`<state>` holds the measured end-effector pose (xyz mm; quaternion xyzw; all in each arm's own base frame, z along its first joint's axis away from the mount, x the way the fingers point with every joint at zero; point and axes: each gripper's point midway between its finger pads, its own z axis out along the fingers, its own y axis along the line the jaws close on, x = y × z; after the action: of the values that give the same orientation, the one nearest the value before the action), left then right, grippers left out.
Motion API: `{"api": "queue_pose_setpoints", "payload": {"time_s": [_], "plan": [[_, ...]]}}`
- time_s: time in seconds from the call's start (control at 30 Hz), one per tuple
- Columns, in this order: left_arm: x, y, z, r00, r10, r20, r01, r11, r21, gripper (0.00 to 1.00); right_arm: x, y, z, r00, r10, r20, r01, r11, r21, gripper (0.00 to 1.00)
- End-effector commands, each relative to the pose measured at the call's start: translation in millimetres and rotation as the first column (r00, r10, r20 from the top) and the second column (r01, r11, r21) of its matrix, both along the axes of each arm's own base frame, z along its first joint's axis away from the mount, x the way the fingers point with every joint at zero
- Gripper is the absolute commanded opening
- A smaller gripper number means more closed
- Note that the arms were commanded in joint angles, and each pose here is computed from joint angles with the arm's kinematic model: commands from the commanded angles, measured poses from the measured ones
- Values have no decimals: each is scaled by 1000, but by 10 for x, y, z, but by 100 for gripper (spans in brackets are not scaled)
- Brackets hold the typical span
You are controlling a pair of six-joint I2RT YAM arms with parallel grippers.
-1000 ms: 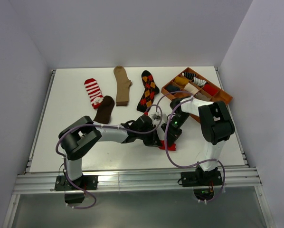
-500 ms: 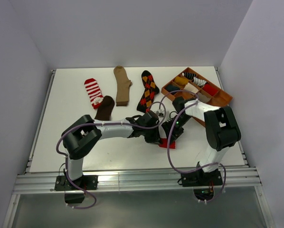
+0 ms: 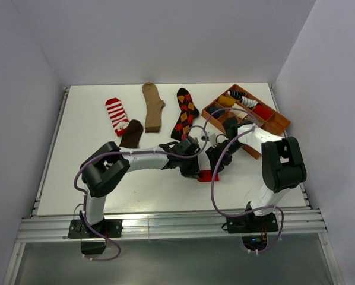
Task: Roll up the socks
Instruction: Roll the sock at the center of the board.
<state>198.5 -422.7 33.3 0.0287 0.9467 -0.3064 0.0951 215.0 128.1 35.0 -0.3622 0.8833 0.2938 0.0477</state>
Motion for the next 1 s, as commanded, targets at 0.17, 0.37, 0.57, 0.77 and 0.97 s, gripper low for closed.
{"api": "queue_pose_setpoints", "payload": {"time_s": [0.17, 0.37, 0.57, 0.77, 0.97], "plan": [[-208, 344, -402, 994, -22, -104, 42, 981, 192, 0, 136, -70, 139, 991, 35, 132, -43, 997, 60, 55], [-219, 349, -387, 988, -53, -144, 84, 973, 217, 0, 255, -201, 357, 959, 21, 283, -48, 995, 88, 56], [-257, 365, -393, 975, -75, -208, 120, 970, 210, 0, 283, -294, 543, 875, 30, 484, -85, 992, 93, 56], [-287, 396, -402, 961, -97, -260, 157, 963, 221, 0, 227, -317, 546, 746, 70, 662, -145, 988, 59, 57], [-297, 394, -407, 946, -111, -303, 181, 960, 214, 0, 27, -235, 586, 662, 146, 735, -270, 962, 52, 60]]}}
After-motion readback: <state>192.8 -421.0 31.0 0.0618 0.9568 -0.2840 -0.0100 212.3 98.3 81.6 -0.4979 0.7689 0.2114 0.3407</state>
